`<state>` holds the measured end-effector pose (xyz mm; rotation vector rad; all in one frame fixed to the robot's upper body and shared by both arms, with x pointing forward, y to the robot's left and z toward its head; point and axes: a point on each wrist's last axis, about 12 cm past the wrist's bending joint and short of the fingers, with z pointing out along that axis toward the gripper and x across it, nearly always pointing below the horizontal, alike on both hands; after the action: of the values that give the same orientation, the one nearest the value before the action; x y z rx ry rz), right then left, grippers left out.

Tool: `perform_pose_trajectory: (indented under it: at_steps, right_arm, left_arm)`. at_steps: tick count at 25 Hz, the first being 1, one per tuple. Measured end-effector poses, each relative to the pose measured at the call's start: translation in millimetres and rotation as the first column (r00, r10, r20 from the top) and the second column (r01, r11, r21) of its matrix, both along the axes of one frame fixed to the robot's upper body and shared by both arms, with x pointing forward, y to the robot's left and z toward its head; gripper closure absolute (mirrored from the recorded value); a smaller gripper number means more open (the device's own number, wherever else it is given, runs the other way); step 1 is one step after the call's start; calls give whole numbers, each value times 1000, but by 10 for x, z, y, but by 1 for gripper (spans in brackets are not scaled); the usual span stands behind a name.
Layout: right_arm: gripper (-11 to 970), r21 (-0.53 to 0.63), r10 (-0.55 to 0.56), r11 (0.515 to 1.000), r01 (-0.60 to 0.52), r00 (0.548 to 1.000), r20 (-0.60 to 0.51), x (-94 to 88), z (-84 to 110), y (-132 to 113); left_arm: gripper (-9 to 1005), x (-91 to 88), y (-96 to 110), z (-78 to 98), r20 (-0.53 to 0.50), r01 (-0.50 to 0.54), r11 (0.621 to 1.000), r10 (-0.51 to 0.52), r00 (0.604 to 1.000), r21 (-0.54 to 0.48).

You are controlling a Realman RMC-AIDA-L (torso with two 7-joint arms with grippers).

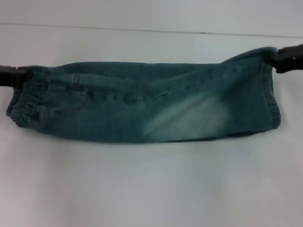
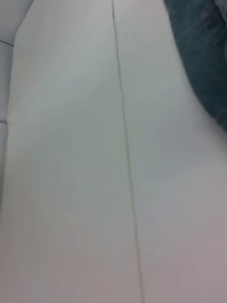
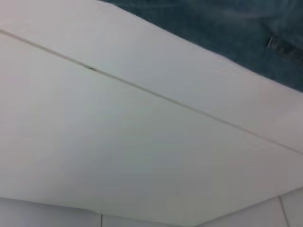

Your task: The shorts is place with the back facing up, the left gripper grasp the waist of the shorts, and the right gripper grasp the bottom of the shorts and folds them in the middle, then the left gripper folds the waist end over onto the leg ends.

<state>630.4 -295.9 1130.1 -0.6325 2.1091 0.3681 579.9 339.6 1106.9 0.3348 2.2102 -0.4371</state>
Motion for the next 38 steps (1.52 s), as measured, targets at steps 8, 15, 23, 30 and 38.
perform_pose_trajectory:
  at_steps: [8, 15, 23, 30, 38]
  right_arm:
    - [937, -28, -6, 1000, 6, 1000, 1, 108, -30, 90]
    - [938, -33, -33, 999, 33, 999, -2, 122, -62, 51]
    - [868, -43, -20, 999, 20, 1000, -6, 114, -93, 86]
    - [612, -40, -34, 999, 34, 999, 0, 87, -75, 6]
    - [447, 68, 166, 983, -171, 984, 71, -276, 64, -32]
  left_arm:
    - [926, 108, 17, 37, 31, -51, 998, 50, 998, 27]
    - [907, 73, 116, -8, 35, -102, 994, 101, 994, 46]
    - [885, 60, 76, -24, 40, -85, 994, 83, 996, 63]
    - [662, 34, 175, 63, 83, -100, 989, 92, 992, 106]
    - [490, -398, 395, 142, 202, 8, 1000, -10, 979, 14]
